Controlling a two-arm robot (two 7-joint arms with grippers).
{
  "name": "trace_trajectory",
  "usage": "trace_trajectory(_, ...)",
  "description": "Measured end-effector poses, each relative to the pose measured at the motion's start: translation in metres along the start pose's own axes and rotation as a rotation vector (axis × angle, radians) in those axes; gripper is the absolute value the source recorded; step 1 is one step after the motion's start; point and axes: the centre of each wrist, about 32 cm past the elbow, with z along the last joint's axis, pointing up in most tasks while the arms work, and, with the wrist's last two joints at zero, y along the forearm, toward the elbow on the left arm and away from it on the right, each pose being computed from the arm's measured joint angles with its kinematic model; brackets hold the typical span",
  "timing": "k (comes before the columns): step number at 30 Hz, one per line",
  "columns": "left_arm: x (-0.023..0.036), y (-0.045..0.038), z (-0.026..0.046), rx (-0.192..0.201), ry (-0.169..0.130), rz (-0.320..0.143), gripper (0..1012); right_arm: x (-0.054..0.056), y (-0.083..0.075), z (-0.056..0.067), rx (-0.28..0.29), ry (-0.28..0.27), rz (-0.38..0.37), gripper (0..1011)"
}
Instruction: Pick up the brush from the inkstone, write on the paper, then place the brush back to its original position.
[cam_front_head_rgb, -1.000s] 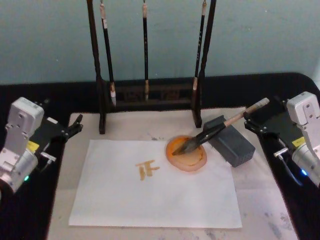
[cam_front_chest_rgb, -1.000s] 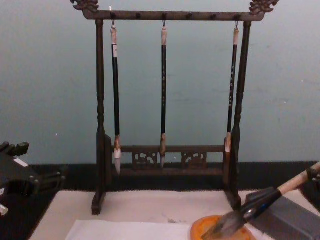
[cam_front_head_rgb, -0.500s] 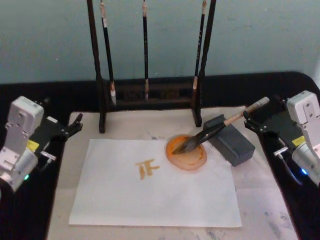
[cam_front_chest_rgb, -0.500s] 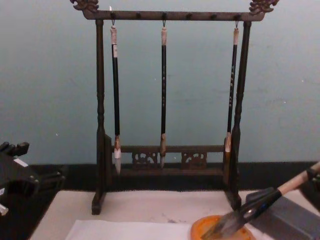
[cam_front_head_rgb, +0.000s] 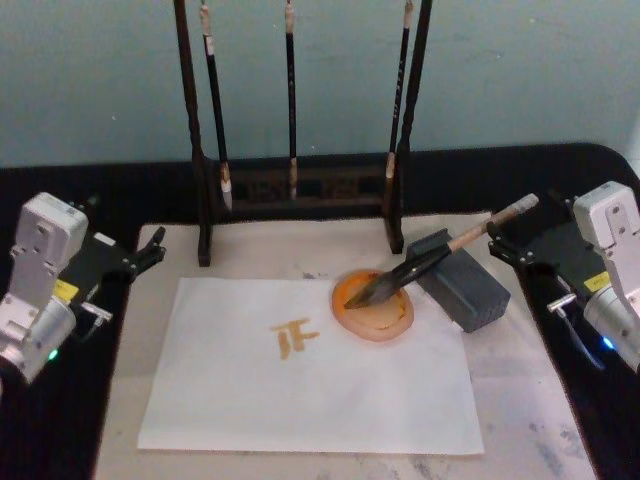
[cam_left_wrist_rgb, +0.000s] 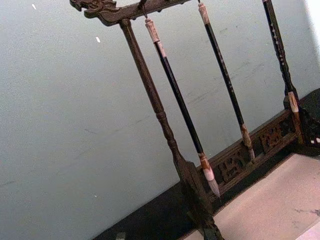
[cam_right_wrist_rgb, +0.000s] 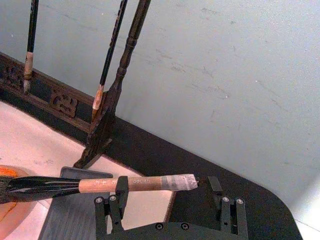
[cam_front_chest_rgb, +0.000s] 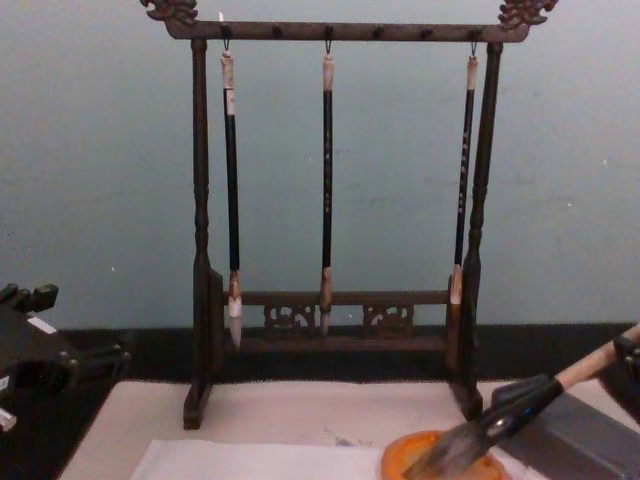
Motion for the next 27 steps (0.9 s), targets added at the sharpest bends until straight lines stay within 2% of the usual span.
trace_trajectory(22,0.0000,0.0000,0.0000,0.000,0.000,0.000,1009,0.0000,0.0000,0.0000,0.000,0.000,0.000,1000)
trace_trajectory(27,0.0000,0.0000,0.0000,0.000,0.000,0.000,1010,-0.0006,-0.0034,0.0016,0.008,0.027,0.003,1000)
